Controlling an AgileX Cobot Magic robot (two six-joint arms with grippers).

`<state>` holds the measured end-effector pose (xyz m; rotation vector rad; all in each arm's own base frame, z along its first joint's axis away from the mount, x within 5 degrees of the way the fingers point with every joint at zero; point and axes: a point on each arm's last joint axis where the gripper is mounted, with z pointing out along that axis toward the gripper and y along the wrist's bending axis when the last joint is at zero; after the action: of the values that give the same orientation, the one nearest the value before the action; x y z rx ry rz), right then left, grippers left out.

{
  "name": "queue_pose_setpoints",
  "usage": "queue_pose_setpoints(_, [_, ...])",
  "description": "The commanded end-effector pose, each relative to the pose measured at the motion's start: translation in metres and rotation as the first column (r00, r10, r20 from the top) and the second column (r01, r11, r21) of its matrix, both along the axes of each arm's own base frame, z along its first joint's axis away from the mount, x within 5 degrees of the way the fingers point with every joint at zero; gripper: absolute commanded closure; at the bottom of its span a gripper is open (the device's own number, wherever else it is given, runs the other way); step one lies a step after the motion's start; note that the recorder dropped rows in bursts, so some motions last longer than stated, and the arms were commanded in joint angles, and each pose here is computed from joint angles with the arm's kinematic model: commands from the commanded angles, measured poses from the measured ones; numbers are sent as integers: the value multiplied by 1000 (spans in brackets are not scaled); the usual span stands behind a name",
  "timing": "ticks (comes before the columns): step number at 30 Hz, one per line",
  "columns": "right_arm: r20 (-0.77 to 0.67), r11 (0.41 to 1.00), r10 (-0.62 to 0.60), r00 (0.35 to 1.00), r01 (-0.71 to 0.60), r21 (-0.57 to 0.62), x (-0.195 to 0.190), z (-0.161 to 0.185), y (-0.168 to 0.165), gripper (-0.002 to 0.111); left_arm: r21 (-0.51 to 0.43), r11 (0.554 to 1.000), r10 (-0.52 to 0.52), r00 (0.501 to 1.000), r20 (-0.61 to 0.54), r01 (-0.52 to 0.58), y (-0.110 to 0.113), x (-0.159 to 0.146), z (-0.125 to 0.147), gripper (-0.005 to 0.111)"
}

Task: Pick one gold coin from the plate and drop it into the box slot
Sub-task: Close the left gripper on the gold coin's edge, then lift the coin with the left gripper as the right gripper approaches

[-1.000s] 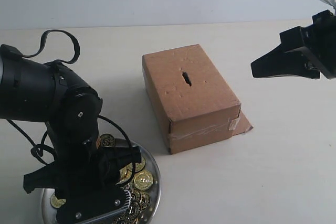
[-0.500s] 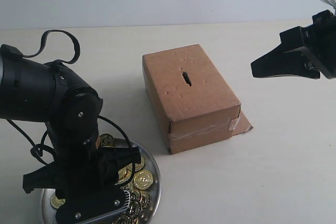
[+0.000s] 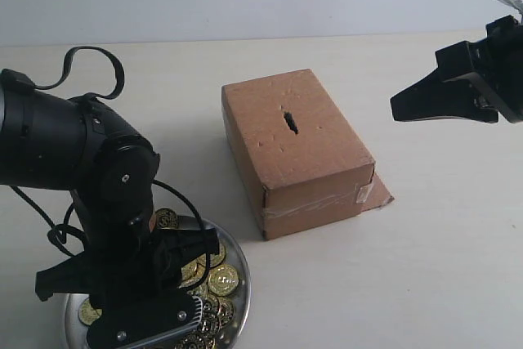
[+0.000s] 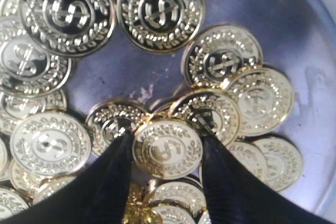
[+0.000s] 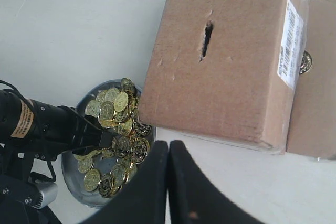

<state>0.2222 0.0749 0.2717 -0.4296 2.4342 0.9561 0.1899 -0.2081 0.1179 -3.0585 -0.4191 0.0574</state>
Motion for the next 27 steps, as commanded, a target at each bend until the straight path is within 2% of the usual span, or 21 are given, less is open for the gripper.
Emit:
queue_pose_setpoints(1, [4, 1000, -1, 1000, 1, 5, 0, -1, 0, 108, -24, 1000, 12, 1000, 3, -12, -4, -1, -7, 86])
queue_pose_setpoints(7, [4, 1000, -1, 1000, 1, 5, 0, -1, 0, 108, -26, 1000, 14, 1000, 5, -14, -5, 0, -10, 85])
queue_pose_setpoints(11, [4, 1000, -1, 1000, 1, 5, 0, -1, 0, 108, -51, 998, 31, 999, 27, -30, -5, 0, 0, 85])
queue_pose_setpoints(17, [-2, 1000, 6, 1000, -6, 20, -1, 0, 1, 108, -147, 977, 166, 982, 92, -152, -4, -1, 32, 85])
queue_pose_setpoints(22, [9, 993, 105, 994, -105, 53, -9, 1, 16, 108, -251, 915, 357, 923, 140, -316, 1, -1, 65, 85])
queue_pose_setpoints(25, [14, 988, 150, 989, -151, 40, -16, -6, 34, 108, -307, 840, 500, 858, 118, -447, 5, -4, 80, 85])
queue_pose_setpoints(27, [30, 990, 132, 991, -133, 38, -20, -12, 46, 108, -333, 778, 589, 803, 92, -532, 7, -7, 88, 85])
